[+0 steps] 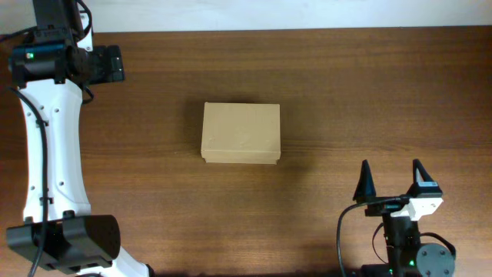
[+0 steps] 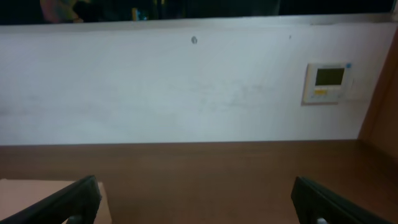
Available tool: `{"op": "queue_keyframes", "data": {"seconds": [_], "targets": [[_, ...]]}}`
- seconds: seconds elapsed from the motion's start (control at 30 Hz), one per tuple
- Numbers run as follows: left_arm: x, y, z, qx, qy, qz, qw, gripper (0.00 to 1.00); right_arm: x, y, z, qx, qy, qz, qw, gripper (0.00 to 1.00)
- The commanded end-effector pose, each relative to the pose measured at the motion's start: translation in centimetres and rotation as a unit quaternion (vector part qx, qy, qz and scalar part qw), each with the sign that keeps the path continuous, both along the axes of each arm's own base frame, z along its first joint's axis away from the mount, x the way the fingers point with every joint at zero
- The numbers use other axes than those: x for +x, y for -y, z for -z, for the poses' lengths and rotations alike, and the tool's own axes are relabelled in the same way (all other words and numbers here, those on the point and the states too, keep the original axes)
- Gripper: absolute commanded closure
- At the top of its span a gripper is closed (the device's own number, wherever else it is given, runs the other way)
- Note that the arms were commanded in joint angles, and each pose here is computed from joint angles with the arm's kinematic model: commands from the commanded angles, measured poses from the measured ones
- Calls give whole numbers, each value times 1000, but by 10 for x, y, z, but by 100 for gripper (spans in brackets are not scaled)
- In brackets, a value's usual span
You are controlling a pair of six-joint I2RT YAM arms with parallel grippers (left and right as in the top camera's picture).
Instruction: Pack container
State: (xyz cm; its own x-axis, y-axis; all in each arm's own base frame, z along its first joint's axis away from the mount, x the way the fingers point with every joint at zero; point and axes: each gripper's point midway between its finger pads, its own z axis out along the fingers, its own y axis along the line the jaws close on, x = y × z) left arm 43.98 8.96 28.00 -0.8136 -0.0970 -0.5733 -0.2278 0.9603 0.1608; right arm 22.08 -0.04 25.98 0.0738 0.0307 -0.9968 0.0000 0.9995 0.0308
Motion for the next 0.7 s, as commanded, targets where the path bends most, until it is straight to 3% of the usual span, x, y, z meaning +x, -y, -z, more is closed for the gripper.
{"op": "queue_keyframes", "data": {"seconds": [0.0, 0.67], "targets": [[0, -5, -5, 7, 5, -3, 1000, 0, 4, 9, 14, 7, -8, 23, 1000, 1], [0, -5, -5, 7, 5, -3, 1000, 0, 24, 17, 74, 8, -18, 48, 999, 1]]}}
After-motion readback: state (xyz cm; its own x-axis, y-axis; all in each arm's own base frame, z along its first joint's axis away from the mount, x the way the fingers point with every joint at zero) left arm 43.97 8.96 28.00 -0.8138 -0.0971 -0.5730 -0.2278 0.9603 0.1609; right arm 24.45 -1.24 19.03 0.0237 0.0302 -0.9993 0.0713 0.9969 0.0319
